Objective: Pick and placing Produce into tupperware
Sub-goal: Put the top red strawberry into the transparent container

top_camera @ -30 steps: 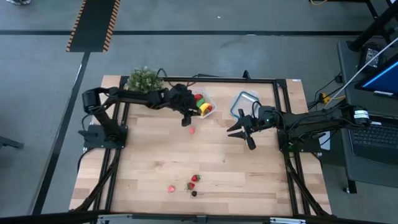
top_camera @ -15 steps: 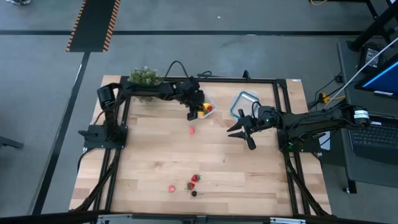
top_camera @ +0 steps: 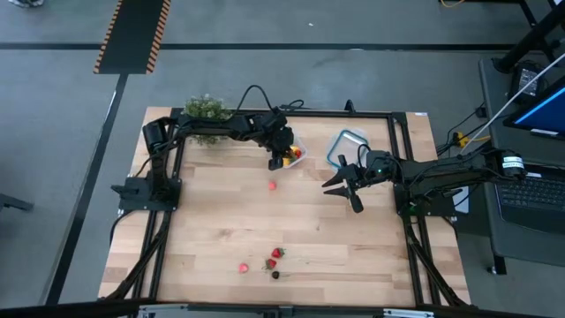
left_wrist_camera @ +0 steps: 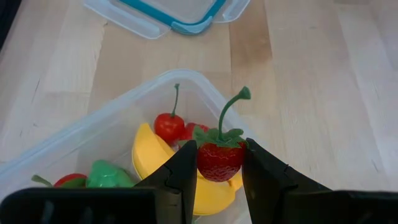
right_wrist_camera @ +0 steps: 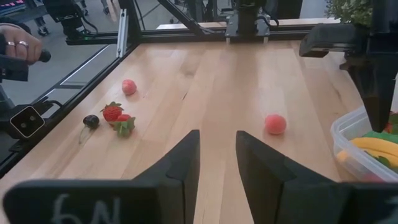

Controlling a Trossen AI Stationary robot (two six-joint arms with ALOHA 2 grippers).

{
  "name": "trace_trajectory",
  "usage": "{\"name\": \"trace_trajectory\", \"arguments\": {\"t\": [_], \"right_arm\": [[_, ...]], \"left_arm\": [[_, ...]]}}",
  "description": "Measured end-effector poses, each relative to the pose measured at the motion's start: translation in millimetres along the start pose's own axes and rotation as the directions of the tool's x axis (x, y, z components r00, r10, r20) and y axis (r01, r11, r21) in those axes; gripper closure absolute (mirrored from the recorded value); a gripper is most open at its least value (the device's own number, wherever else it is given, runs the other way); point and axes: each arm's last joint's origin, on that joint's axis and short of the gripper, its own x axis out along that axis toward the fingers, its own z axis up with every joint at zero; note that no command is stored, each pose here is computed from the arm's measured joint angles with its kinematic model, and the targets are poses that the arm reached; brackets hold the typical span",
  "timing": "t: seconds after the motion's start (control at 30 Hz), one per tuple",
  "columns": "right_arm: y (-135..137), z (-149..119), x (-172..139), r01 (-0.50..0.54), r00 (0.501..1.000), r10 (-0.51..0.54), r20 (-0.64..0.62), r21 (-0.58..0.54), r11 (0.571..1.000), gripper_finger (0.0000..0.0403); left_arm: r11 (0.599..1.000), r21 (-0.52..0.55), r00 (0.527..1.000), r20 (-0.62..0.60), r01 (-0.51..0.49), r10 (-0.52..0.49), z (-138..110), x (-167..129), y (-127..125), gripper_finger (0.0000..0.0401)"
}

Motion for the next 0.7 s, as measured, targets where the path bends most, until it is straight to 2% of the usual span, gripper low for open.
{"name": "trace_trajectory", "arguments": {"t": [0.3, 0.5, 0.7], "right_arm": [[0.0, 0.2, 0.0, 0.001, 1.000, -0.001, 0.001, -0.003, 1.000, 0.0297], [-0.1, 0.1, 0.0, 0.003, 1.000, -0.003, 0.001, -0.002, 1.000, 0.0297], [-0.1, 0.1, 0.0, 0.003, 1.000, -0.003, 0.001, -0.001, 1.000, 0.0297]], "left_arm": [[0.997, -0.056, 0.999, 0.013, 0.044, -0.043, 0.4, 0.0, -1.3, 0.0307], [0.997, -0.059, 0.998, 0.016, 0.054, -0.054, 0.8, 0.3, -2.6, 0.0276], [0.997, -0.056, 0.999, 0.019, 0.051, -0.050, 1.2, 0.3, -2.4, 0.0288]]}}
